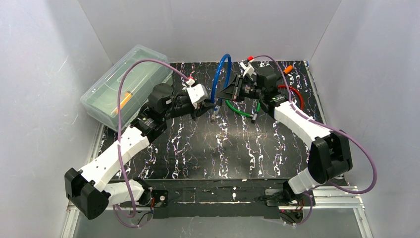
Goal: Lock with the key
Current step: Lock the lock.
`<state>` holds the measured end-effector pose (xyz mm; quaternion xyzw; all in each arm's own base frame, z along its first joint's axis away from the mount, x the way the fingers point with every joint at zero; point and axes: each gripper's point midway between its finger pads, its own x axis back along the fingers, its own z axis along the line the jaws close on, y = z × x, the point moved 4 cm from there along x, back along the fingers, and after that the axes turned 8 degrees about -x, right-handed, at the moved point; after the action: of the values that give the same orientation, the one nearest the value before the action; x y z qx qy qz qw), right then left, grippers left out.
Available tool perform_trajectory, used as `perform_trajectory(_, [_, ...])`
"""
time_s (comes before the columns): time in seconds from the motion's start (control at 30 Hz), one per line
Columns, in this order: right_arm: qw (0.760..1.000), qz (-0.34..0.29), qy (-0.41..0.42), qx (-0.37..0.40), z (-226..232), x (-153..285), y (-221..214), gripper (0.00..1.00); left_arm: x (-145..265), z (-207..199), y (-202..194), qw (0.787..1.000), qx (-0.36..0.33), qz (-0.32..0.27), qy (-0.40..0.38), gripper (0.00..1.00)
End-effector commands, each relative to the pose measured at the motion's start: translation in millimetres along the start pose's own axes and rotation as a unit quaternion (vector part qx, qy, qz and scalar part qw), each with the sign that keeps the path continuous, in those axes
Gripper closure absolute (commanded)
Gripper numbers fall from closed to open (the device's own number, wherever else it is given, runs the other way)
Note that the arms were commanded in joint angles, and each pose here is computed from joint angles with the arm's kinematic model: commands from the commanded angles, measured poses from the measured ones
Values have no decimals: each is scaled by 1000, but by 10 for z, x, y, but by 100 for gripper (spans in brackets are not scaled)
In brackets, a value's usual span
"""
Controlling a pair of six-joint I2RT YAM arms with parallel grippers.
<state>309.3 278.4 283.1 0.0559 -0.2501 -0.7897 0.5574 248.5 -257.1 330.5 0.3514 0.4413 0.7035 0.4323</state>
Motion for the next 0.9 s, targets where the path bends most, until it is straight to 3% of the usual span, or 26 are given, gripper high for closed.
perform_trajectory(0.0, [996,35,86,19,496,110,-76,99,-2,122,-325,997,27,63,28,100])
perform_trajectory(0.17, [999,23,30,-26,297,5,1,99,22,-81,-281,997,45,57,-31,100])
perform_trajectory(0.4, [996,6,-3,-86,76,-51,103,99,109,-106,-249,997,43,63,-28,95])
perform_trajectory(0.6, [998,-6,-22,-59,26,-44,146,99,133,-9,-182,995,62,73,5,78])
perform_trajectory(0.77, [998,-14,-36,-54,-4,-40,170,99,186,99,-70,992,95,73,49,50])
perform_trajectory(0.87, [997,-17,-40,-57,-18,-53,195,99,226,118,-25,988,120,75,65,43])
